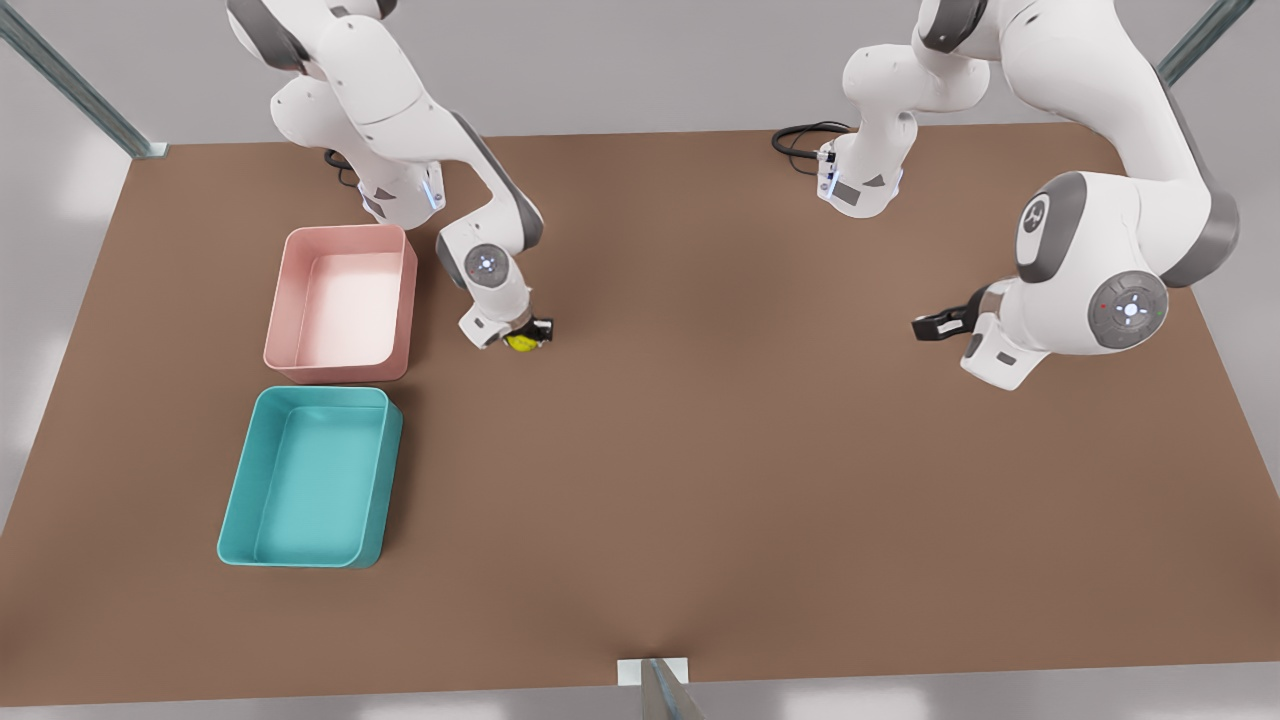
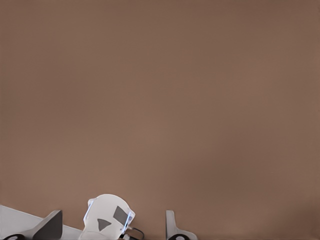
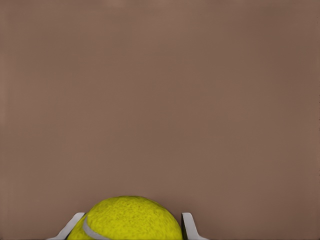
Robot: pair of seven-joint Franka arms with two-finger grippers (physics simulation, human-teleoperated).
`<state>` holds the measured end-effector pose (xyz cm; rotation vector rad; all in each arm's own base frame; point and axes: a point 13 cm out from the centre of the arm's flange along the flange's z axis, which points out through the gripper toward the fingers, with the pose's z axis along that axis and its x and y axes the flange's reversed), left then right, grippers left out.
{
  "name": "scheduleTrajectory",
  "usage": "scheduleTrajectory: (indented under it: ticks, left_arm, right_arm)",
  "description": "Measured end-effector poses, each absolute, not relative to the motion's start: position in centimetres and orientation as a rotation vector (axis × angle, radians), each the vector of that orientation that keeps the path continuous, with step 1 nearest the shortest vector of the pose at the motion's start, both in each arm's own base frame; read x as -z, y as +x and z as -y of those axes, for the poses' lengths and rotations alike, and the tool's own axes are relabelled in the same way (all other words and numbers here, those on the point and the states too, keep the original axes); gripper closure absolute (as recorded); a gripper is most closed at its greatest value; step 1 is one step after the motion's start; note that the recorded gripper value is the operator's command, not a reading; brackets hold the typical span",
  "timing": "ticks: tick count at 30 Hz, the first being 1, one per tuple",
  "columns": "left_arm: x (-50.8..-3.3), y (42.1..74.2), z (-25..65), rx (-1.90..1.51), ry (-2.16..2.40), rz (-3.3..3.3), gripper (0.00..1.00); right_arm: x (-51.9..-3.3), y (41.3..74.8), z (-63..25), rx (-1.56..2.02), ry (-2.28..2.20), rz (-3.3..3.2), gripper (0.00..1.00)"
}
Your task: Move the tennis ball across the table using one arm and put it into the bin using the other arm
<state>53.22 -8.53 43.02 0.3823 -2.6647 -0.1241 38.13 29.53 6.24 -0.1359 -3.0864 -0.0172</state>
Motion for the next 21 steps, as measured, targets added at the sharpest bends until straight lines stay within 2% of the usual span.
scheduleTrajectory:
  ticks: [5,8,11,13,16,17,21]
  left_arm:
    - [-43.0,53.2,8.5,0.126,0.388,2.663,0.00]
    - [-43.0,53.2,8.5,0.126,0.388,2.661,0.00]
    - [-43.0,53.1,8.6,0.127,0.389,2.659,0.00]
    - [-43.0,53.0,8.7,0.129,0.385,2.656,0.00]
    - [-43.0,52.9,8.7,0.132,0.386,2.652,0.00]
    - [-43.0,52.9,8.8,0.132,0.385,2.652,0.00]
    - [-43.0,52.8,9.0,0.133,0.382,2.651,0.00]
  right_arm:
    - [-9.6,48.5,-22.3,0.104,-0.386,3.146,0.28]
    - [-13.9,56.0,-14.7,0.149,-0.542,3.196,0.28]
    - [-19.1,60.9,-9.5,0.176,-0.583,3.244,0.28]
    - [-20.3,62.0,-6.3,0.162,-0.576,3.240,0.28]
    - [-18.5,62.1,-1.7,0.119,-0.552,3.192,0.25]
    - [-17.8,62.0,-0.4,0.105,-0.540,3.177,0.00]
    - [-15.9,61.5,2.3,0.079,-0.457,3.142,0.00]
